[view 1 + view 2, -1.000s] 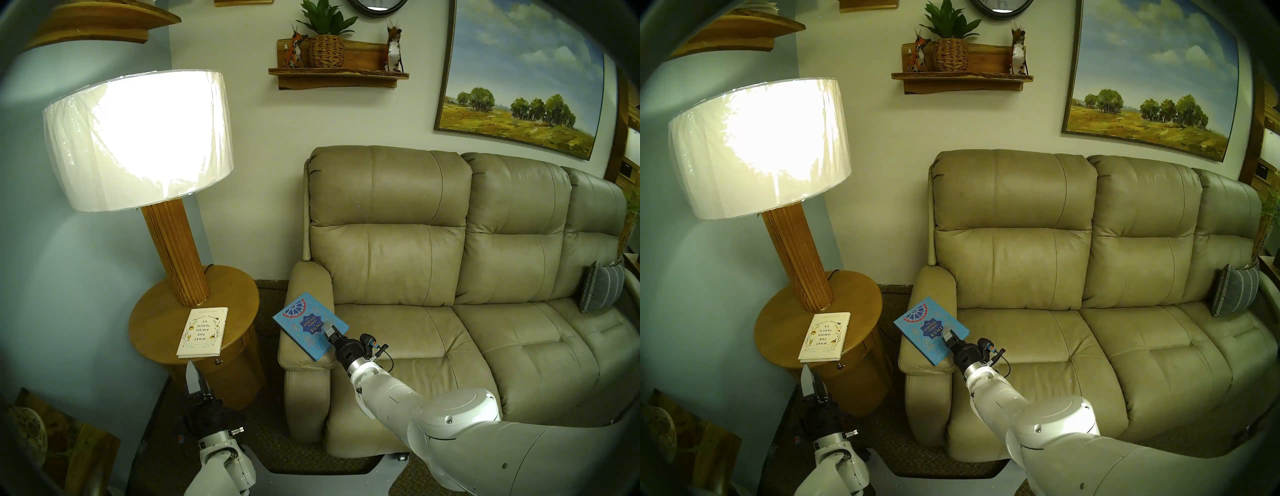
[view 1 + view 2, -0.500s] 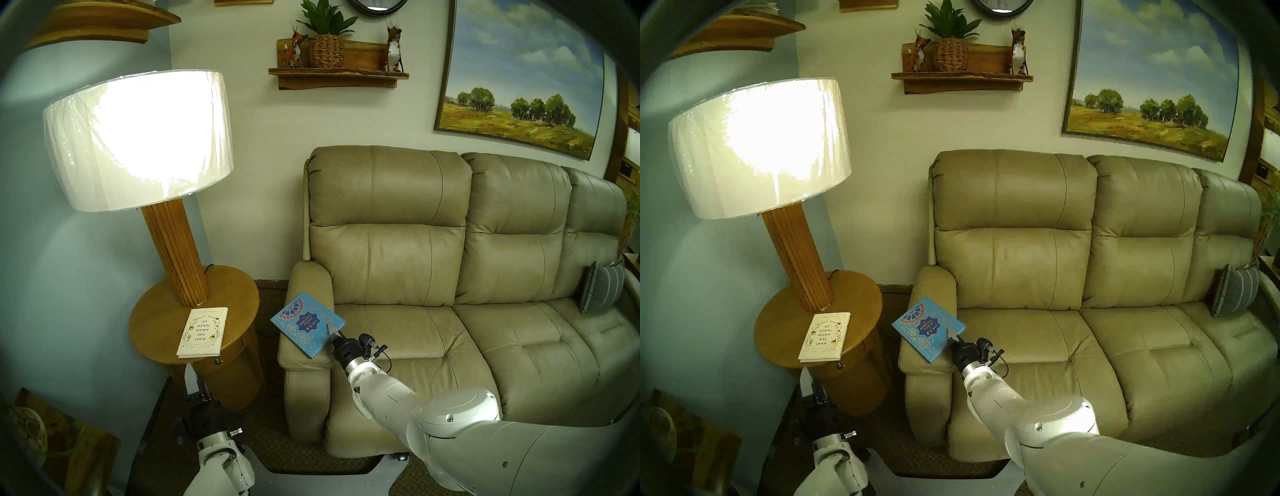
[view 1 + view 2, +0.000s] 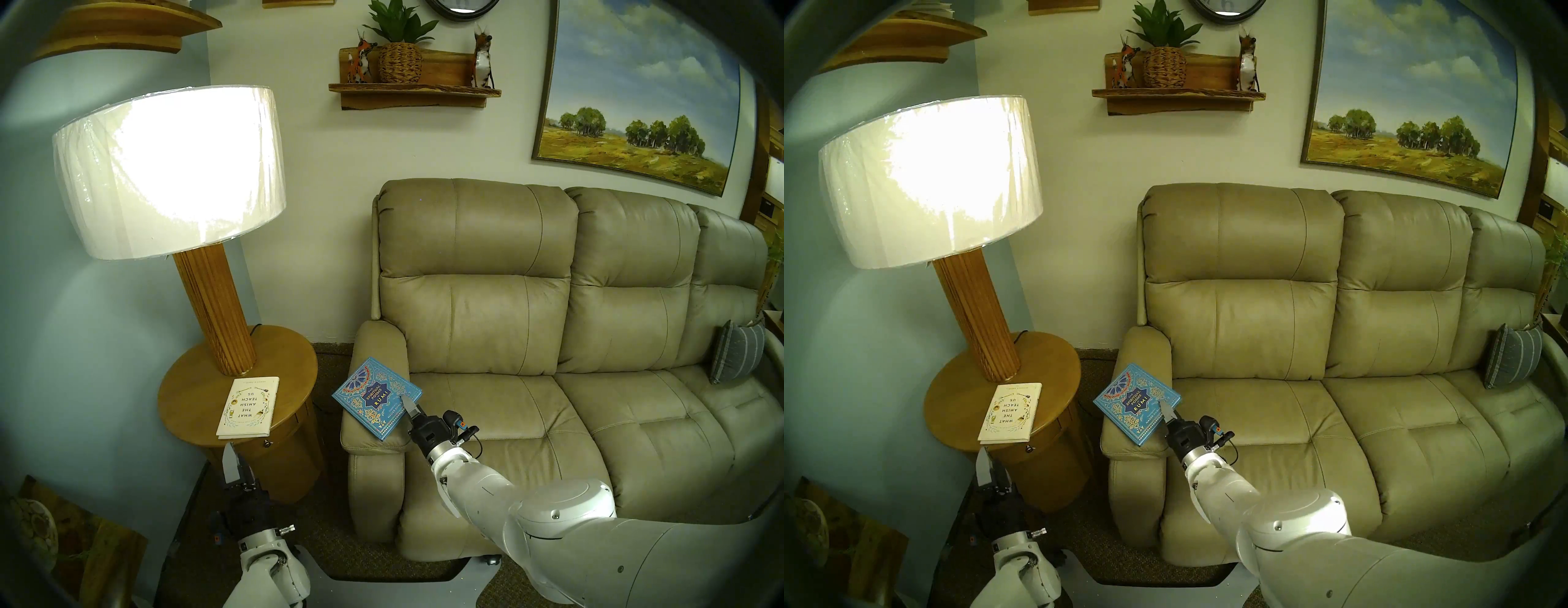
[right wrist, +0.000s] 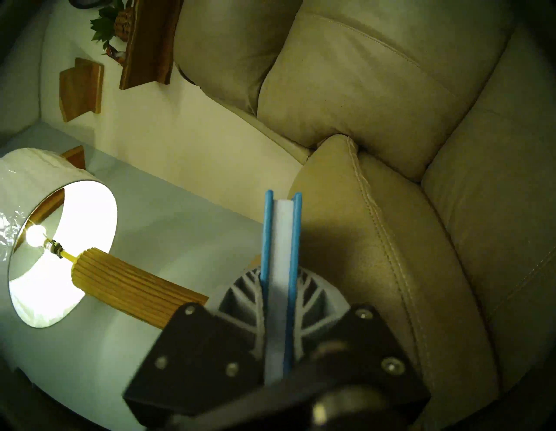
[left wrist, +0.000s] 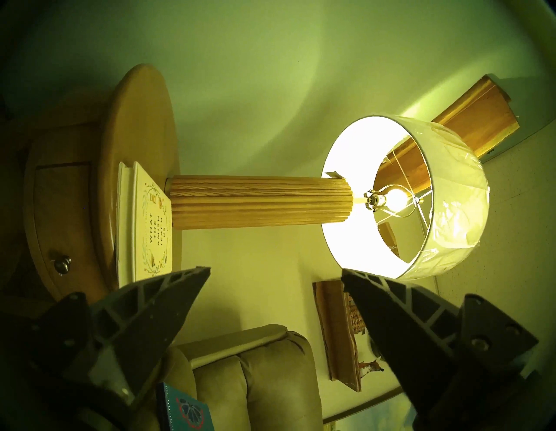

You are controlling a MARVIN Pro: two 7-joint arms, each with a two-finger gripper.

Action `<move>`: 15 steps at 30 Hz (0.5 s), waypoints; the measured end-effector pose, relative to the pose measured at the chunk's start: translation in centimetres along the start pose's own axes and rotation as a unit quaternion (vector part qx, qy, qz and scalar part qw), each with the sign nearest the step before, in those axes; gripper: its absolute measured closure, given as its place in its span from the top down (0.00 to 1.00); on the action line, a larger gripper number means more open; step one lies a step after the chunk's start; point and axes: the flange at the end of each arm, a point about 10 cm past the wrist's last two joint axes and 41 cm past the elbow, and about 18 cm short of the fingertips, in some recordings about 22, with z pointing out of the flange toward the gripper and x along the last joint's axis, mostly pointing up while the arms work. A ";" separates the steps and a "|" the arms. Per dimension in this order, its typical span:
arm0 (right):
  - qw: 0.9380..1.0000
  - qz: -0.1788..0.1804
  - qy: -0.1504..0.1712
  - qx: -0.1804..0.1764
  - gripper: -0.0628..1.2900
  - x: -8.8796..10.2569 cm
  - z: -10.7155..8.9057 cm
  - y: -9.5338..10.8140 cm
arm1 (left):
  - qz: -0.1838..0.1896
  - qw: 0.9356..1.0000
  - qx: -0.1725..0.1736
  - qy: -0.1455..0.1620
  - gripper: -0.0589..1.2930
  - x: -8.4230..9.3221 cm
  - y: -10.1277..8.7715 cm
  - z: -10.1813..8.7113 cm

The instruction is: Move books from sofa to side table

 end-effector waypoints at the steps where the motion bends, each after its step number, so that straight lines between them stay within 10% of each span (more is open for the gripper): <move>1: 1.000 0.005 -0.001 0.005 0.13 -0.1 -0.1 -0.1 | -0.002 1.000 0.001 -0.002 0.93 -0.1 0.0 -0.2; 15: 0.993 0.096 -0.015 0.069 0.13 -2.4 -0.7 -1.5 | -0.030 0.999 0.026 -0.028 0.93 -1.5 0.0 -2.5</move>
